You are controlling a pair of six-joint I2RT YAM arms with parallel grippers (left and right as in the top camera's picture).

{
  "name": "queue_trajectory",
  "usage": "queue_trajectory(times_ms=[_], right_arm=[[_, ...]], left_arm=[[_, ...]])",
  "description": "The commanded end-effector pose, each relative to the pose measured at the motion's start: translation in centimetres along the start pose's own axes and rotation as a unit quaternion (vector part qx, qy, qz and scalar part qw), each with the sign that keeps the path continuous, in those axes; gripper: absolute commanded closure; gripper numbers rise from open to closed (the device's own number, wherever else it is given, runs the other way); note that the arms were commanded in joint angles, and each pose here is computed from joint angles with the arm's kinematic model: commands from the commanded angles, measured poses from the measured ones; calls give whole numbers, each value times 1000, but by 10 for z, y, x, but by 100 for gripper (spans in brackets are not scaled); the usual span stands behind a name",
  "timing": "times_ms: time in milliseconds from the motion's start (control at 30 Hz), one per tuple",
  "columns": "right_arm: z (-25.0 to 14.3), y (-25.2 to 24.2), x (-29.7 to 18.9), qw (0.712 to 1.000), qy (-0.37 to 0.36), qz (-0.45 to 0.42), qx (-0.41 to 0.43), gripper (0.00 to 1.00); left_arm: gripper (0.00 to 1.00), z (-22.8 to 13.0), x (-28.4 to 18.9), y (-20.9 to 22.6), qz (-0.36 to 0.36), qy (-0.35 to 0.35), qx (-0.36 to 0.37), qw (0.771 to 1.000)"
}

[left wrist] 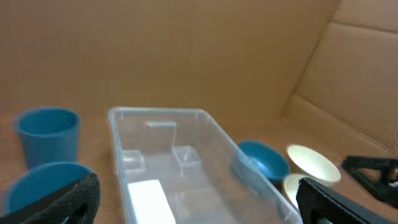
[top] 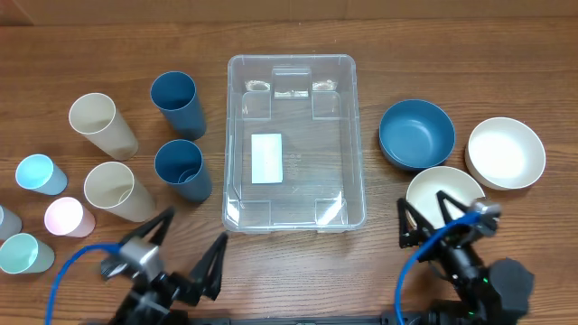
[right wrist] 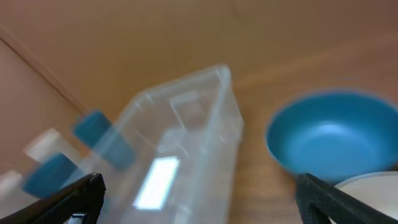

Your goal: Pack container

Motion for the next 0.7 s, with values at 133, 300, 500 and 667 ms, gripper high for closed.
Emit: queue_trajectory(times_ms=[133, 300, 500, 667], right_arm=[[111, 23, 5, 999, 16, -11, 26, 0], [149, -5, 55, 992, 94, -63, 50, 0], [130, -97, 77, 951, 209, -186, 132, 0], [123, -141, 52, 925, 212, -264, 173, 0]], left_arm=[[0, 110, -38, -5, 199, -115, 59, 971], [0, 179, -13, -2, 305, -95, 109, 941], [0, 240, 26, 24, 462, -55, 197, 863], [0, 250, 58, 52, 512, -34, 219, 830]])
Point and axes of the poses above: each gripper's point midway between its finger pads, its own x axis out along the fingers, its own y axis along the line the jaws close on, z = x × y, the point moved 5 cm from there along -x, back along the fingers, and after that the axes turned 10 degrees about -x, right-handed, at the moved point
